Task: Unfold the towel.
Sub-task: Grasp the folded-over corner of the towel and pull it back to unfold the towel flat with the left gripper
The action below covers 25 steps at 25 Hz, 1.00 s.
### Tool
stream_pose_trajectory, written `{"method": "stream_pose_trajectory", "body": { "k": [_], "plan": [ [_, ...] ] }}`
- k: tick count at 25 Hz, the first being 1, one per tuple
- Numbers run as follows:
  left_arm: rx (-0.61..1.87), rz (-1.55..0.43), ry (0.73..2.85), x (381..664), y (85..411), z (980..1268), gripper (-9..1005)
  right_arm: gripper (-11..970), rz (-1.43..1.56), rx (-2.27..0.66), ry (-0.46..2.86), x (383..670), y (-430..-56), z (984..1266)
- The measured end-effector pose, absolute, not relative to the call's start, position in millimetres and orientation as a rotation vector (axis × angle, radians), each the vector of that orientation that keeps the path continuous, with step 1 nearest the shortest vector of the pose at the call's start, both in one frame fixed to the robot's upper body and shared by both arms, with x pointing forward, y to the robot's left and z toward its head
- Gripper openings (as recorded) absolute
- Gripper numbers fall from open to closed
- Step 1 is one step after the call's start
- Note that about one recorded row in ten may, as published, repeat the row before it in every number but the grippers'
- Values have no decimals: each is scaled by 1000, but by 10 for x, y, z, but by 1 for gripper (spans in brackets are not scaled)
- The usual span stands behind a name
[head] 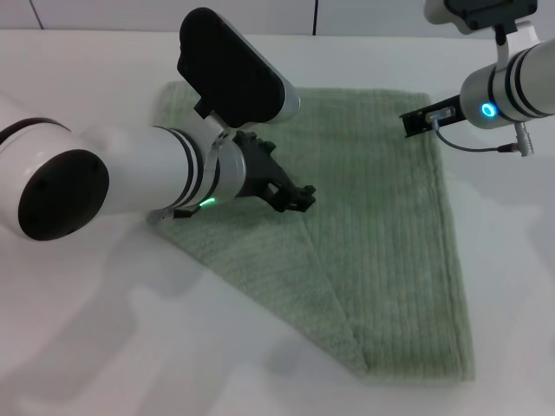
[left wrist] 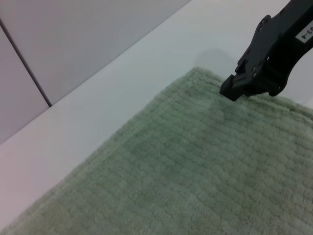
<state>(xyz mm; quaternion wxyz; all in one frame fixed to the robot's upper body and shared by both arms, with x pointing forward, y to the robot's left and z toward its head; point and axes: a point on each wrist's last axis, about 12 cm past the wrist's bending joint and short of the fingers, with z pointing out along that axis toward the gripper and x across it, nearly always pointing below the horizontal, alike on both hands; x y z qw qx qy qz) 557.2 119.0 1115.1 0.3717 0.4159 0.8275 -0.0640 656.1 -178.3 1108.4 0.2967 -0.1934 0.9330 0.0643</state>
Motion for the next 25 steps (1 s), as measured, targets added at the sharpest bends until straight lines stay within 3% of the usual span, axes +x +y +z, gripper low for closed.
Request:
{"method": "stream_pose_trajectory", "body": {
  "k": [25],
  "plan": [
    [1095,-127,2162,5696,1149,10998,752,-1,160,-506,2492,6555,-1813,11013]
  ]
}}
